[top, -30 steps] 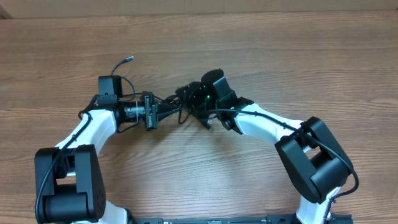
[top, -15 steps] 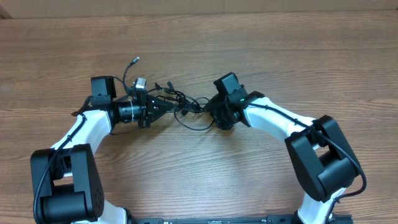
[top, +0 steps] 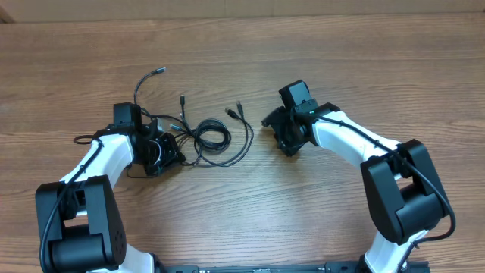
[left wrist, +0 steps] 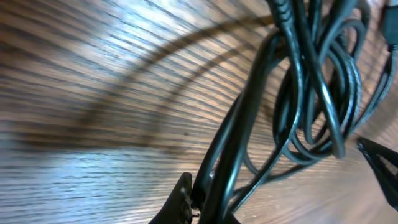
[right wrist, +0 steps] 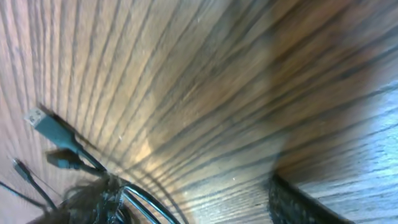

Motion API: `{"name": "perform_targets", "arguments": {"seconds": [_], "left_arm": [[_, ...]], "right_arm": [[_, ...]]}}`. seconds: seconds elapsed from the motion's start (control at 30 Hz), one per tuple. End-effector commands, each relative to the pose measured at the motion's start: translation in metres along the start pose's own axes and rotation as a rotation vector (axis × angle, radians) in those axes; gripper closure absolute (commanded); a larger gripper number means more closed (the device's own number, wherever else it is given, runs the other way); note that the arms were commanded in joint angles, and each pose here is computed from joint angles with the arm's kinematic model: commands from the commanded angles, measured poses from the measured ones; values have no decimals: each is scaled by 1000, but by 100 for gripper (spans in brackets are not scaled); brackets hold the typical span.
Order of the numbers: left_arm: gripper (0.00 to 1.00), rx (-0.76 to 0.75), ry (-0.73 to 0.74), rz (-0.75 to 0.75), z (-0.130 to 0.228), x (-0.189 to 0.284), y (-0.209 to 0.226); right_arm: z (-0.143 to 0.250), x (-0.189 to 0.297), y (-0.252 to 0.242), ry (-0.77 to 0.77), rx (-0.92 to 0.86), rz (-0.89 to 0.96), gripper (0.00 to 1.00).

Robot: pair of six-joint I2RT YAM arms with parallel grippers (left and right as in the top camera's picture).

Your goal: Untangle cables

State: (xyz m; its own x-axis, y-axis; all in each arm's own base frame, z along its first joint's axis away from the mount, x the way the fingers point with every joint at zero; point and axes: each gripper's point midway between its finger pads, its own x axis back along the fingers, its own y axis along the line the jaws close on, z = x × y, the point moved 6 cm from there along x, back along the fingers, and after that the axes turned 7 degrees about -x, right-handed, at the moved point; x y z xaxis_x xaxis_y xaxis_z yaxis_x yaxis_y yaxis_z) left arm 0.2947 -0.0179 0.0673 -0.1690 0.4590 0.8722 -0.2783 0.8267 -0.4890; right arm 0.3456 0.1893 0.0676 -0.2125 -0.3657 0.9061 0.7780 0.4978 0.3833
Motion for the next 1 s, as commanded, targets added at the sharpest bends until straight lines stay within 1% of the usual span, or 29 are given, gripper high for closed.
{"name": "perform_targets", "arguments": {"seconds": [0.0, 0.03, 0.07, 0.1, 0.13, 0.2, 0.23, 0.3, 0.4, 0.43, 0.47, 0.5, 0.53, 0.57, 0.6, 0.63, 0.67, 0.7, 0.73, 0.77, 0.8, 0.83, 0.87, 0.93, 0.97], "left_arm": [[89, -28, -30, -54, -2, 5, 4], [84, -31, -26, -65, -1, 5, 4], [83, -34, -24, -79, -1, 4, 5], [75, -37, -25, -85, -1, 5, 5], [58, -33, -21, -86, -3, 8, 3], [48, -28, -11, -88, -8, 19, -4], [45, -24, -2, -99, -14, 32, -12], [45, -40, -11, -133, -24, 51, -25], [45, -133, -20, -180, -30, 70, -57], [47, -204, -20, -171, -27, 64, -77], [52, -250, -17, -177, -23, 56, -87], [66, -291, -10, -198, -18, 48, -96], [76, -320, 2, -205, -14, 40, -103], [82, -345, 14, -200, -10, 33, -110], [91, -365, 27, -197, -6, 24, -118], [96, -394, 42, -194, 0, 12, -128], [96, -413, 48, -193, 2, 4, -133], [96, -443, 56, -187, 5, -11, -141], [92, -457, 65, -183, 7, -27, -147], [72, -484, 80, -180, 9, -52, -152], [60, -490, 83, -176, 9, -62, -153], [58, -499, 85, -168, 10, -72, -155], [51, -500, 86, -163, 11, -86, -158], [41, -508, 80, -159, 10, -96, -159], [38, -512, 71, -155, 9, -101, -160]], "right_arm": [[5, -12, -12, 46, -8, 43, 57], [8, -12, -13, 49, 2, 51, 75], [10, -13, -13, 52, 35, 47, 85], [13, -14, -10, 54, 88, 35, 94], [14, -14, -9, 48, 99, 31, 96], [11, -14, -9, 25, 100, 36, 95], [10, -14, -9, 17, 106, 36, 96], [10, -14, -9, 17, 116, 35, 96], [5, -14, -10, -9, 109, 38, 95], [-5, -12, -11, -32, 89, 42, 96], [-12, -10, -13, -42, 69, 48, 96], [-24, -7, -20, -54, 34, 70, 96], [-32, -5, -25, -62, 9, 90, 96], [-42, -1, -33, -75, -25, 119, 96], [-52, 3, -41, -89, -62, 151, 96], [-65, 8, -52, -108, -105, 188, 96], [-71, 11, -57, -118, -127, 207, 96], [-82, 16, -68, -133, -169, 241, 89], [-91, 21, -79, -151, -206, 280, 84], [-102, 28, -92, -190, -240, 332, 76], [-108, 32, -98, -221, -251, 362, 70], [-113, 35, -104, -254, -260, 391, 62], [-122, 41, -112, -301, -274, 429, 52], [-130, 46, -118, -328, -293, 445, 47], [-134, 47, -121, -334, -309, 445, 42]]}}
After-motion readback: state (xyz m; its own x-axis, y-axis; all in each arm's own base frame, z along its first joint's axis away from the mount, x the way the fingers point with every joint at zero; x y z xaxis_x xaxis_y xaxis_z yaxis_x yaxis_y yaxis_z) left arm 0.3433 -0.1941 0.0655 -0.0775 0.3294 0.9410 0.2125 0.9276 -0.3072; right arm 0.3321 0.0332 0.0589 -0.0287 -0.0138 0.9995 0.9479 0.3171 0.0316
